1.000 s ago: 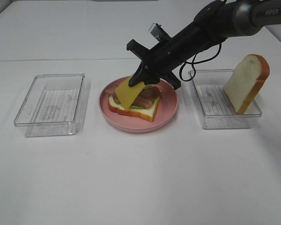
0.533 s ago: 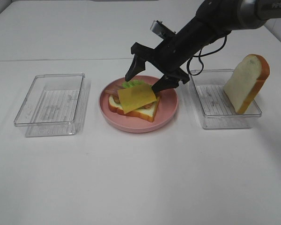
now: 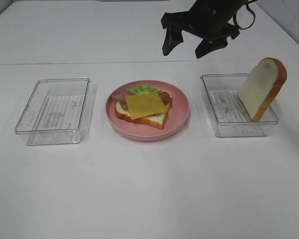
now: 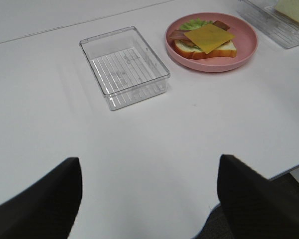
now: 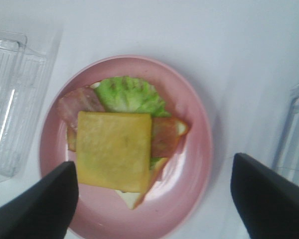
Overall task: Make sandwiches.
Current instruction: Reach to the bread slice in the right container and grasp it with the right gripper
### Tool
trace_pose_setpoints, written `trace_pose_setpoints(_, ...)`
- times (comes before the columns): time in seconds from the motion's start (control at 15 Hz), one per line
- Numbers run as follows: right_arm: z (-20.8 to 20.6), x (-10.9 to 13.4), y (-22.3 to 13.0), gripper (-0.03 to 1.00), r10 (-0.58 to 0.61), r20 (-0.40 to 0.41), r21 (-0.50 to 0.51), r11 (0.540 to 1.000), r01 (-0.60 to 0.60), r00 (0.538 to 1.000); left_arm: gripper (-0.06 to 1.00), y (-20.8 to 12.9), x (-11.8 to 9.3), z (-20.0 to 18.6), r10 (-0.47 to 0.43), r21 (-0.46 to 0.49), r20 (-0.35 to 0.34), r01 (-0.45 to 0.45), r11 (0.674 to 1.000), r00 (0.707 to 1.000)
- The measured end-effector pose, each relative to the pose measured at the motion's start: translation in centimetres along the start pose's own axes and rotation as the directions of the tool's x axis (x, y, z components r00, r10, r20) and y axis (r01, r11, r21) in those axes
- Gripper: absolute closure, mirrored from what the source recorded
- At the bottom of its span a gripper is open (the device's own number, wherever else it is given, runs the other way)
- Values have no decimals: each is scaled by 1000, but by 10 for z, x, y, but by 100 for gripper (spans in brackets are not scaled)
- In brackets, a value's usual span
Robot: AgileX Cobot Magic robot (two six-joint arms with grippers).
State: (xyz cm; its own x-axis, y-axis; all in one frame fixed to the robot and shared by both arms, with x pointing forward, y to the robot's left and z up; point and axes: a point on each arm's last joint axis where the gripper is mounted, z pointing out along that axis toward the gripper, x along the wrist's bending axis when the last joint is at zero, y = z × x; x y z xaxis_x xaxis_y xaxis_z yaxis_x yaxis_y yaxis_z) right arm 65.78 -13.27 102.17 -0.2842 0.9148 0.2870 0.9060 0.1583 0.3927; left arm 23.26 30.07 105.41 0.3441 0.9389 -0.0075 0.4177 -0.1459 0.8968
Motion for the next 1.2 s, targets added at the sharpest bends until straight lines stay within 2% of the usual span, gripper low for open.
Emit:
trace_pose_setpoints(0.2, -38, -6, 3, 19, -42, 174, -64, 996, 54, 984, 23, 0, 0, 0, 0, 0, 0, 0, 1000, 1000)
trace_pose_setpoints(0.4, -56, -19, 0, 19, -63, 351, -36, 996, 81, 934, 23, 0, 0, 0, 0, 0, 0, 0, 1000, 1000)
trace_pose_setpoints(0.53, -63, -39, -2, 19, -35, 426, -1, 999, 39, 904, 23, 0, 0, 0, 0, 0, 0, 0, 1000, 1000)
trace_pose_setpoints(0.67, -72, -67, -6, 19, 53, 445, 16, 998, -67, 894, 23, 0, 0, 0, 0, 0, 0, 0, 1000, 1000)
trace_pose_setpoints(0.87, -84, -102, -15, 19, 121, 454, 75, 982, -173, 883, 23, 0, 0, 0, 0, 0, 0, 0, 1000, 1000)
trace_pose_setpoints(1.0, -91, -121, -20, 19, 154, 385, 109, 972, -210, 910, 23, 0, 0, 0, 0, 0, 0, 0, 1000, 1000)
trace_pose_setpoints(1.07, -95, -130, -21, 19, 183, 305, 106, 969, -225, 935, 23, 0, 0, 0, 0, 0, 0, 0, 1000, 1000)
trace_pose_setpoints(1.2, -98, -139, -23, 19, 196, 246, 106, 968, -227, 949, 23, 0, 0, 0, 0, 0, 0, 0, 1000, 1000)
